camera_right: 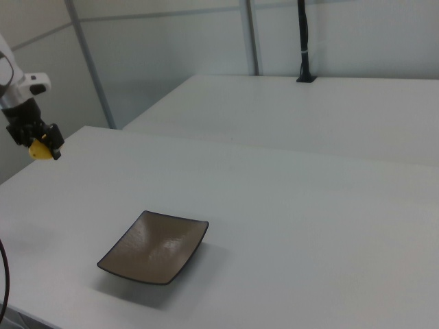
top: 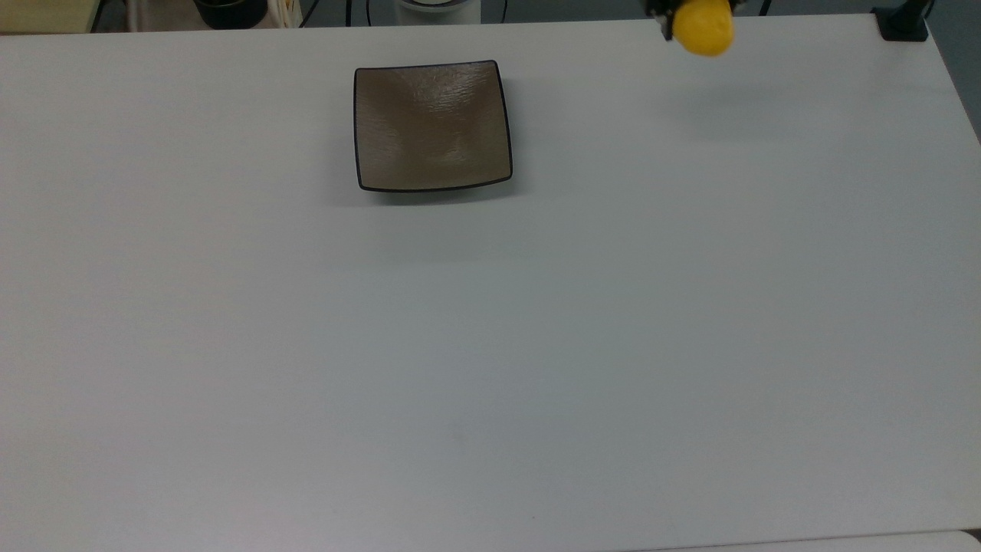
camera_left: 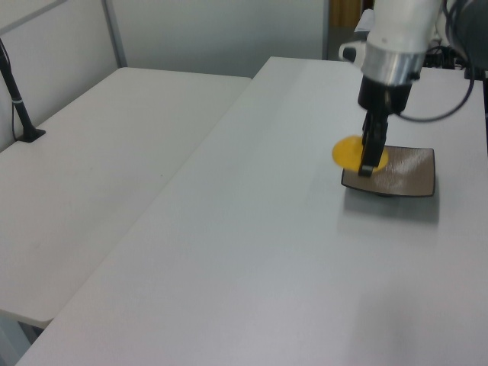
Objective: Put potatoes on a ceramic plate
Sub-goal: 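Lift the potato and carry it over the brown plate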
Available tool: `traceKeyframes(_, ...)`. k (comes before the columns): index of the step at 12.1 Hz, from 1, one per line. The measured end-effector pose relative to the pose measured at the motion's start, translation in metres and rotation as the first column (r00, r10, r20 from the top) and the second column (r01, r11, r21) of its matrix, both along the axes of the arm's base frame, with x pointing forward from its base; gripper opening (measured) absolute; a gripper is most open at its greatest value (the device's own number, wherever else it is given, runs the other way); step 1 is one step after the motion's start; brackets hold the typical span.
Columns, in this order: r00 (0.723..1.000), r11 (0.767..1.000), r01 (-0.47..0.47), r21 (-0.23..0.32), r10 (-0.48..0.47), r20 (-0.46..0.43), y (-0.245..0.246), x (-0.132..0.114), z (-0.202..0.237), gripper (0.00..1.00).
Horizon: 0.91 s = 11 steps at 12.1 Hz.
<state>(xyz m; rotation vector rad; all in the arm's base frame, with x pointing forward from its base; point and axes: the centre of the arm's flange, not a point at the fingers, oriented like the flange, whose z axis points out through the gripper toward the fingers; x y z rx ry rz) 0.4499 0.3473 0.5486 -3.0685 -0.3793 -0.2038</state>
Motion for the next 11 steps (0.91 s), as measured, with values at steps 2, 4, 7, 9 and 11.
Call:
traceKeyframes(2,0.999,0.999,0.036,-0.011,-0.037,-0.009,-0.031,0.006,0.025,0.63)
traceKeyframes(4,0.997,0.997,0.08,-0.018,-0.081,-0.021,-0.062,0.013,0.037,0.63)
traceKeyframes(7,0.989,0.989,0.144,-0.018,-0.145,-0.037,-0.123,0.03,0.052,0.63)
traceKeyframes(9,0.987,0.989,0.146,-0.033,-0.148,-0.068,-0.156,0.037,0.051,0.63)
traceKeyframes(11,0.98,0.984,0.171,-0.047,-0.174,-0.092,-0.19,0.047,0.039,0.63)
